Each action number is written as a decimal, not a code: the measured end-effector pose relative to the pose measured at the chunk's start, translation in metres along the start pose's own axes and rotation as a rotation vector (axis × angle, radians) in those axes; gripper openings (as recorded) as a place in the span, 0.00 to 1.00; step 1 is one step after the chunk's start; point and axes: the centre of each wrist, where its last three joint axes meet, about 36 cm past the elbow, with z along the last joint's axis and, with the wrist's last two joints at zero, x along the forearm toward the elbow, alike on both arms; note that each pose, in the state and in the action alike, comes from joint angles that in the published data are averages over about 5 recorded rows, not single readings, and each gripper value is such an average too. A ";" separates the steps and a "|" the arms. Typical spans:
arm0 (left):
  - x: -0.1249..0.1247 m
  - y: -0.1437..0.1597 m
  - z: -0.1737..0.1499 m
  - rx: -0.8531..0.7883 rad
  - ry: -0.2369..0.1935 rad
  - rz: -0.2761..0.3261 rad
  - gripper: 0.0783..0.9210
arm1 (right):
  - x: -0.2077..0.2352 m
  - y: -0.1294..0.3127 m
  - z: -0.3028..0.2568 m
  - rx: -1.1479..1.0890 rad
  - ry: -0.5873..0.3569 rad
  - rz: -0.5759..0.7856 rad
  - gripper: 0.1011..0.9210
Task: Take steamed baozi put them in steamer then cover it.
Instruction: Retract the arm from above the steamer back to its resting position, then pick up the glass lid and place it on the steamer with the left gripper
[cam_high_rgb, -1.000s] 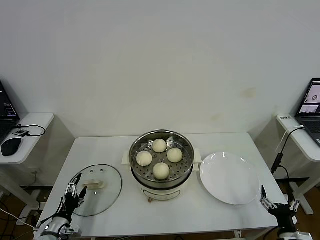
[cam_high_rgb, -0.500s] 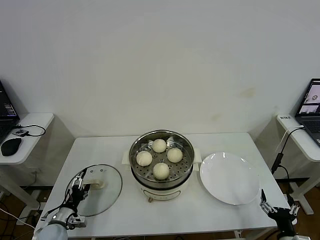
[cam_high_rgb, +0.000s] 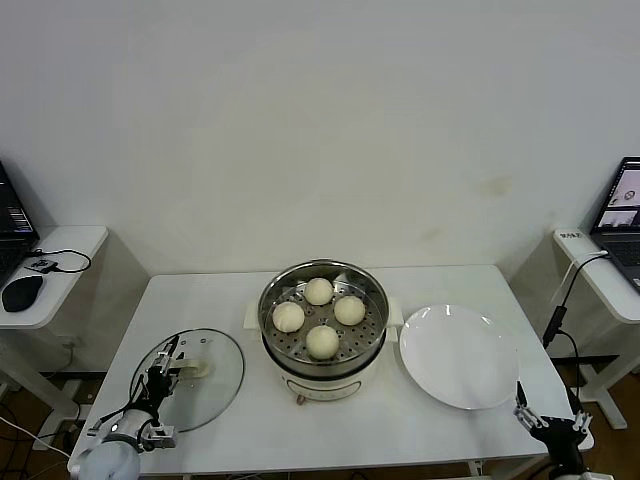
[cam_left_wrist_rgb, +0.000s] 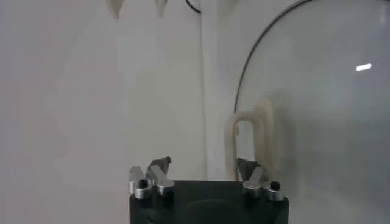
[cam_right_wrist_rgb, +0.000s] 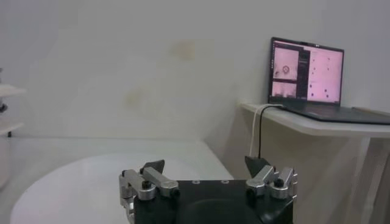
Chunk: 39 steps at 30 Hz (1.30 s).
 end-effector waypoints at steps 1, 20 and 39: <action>0.000 -0.001 0.000 0.001 0.001 -0.001 0.55 | 0.000 0.001 0.000 0.000 0.000 -0.002 0.88; 0.012 0.019 0.014 0.020 0.029 -0.109 0.08 | 0.001 0.013 -0.003 0.002 -0.007 -0.038 0.88; 0.032 0.162 -0.016 0.037 0.100 -0.236 0.08 | 0.003 0.035 -0.009 0.028 -0.021 -0.106 0.88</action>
